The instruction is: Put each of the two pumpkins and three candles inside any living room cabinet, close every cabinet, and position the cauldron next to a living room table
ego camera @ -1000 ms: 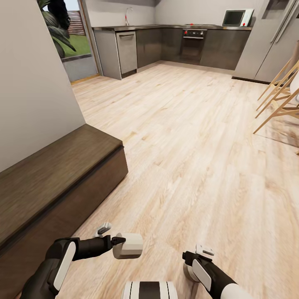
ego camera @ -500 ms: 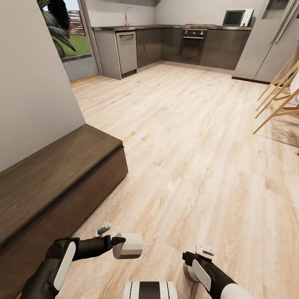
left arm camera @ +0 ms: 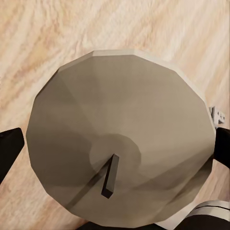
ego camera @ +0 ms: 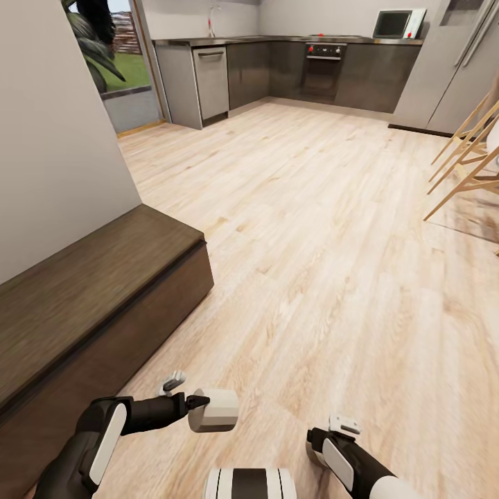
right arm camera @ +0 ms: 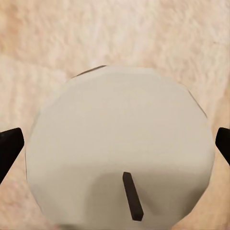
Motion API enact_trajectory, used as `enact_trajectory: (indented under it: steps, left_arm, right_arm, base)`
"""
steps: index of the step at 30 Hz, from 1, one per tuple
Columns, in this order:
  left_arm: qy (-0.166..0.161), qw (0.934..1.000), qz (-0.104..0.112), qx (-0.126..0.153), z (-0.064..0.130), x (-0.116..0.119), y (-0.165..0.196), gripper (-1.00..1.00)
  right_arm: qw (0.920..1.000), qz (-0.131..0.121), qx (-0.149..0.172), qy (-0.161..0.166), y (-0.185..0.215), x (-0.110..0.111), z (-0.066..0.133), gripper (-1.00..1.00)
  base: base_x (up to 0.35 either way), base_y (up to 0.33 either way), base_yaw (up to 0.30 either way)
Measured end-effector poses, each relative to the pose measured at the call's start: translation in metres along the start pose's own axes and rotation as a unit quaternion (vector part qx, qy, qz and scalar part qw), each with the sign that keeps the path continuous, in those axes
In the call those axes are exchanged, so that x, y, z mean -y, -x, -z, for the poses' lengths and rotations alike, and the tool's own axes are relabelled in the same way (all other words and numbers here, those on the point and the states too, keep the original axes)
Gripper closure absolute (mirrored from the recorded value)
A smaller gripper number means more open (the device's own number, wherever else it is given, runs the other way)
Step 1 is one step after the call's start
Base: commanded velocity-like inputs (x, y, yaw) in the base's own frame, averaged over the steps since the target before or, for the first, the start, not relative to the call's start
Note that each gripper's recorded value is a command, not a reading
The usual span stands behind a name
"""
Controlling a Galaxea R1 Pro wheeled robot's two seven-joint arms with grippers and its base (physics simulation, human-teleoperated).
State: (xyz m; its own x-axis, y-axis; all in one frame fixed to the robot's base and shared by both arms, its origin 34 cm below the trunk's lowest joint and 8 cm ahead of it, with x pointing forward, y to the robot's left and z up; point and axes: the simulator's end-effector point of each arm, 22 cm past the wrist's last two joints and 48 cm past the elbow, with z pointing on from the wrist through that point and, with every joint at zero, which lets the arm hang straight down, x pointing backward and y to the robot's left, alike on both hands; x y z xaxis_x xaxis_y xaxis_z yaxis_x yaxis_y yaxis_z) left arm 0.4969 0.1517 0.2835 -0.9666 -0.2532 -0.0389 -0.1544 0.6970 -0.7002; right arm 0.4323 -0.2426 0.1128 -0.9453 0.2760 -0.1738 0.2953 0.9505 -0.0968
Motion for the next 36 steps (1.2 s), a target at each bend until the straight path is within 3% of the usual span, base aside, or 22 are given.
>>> enact_trajectory:
  steps: [6,7,36]
  left_arm:
    - [0.000,1.0000,0.000,0.000,-0.0002,0.0003,-0.0001,1.00]
    - [0.000,1.0000,0.000,0.000,-0.0001,0.0002,0.0000,1.00]
    - [0.000,1.0000,-0.001,0.001,0.0013,0.0011,0.0008,1.00]
  right_arm:
    - [1.0000,-0.001,0.001,0.000,0.0005,0.0004,-0.0001,-1.00]
    - [1.0000,-0.002,0.001,0.000,0.0006,0.0006,-0.0001,1.00]
    - [1.0000,-0.006,0.004,0.000,0.0033,0.0010,0.0010,1.00]
  base:
    - [0.000,0.000,0.000]
    - [0.000,0.000,0.000]
    - [0.000,0.000,0.000]
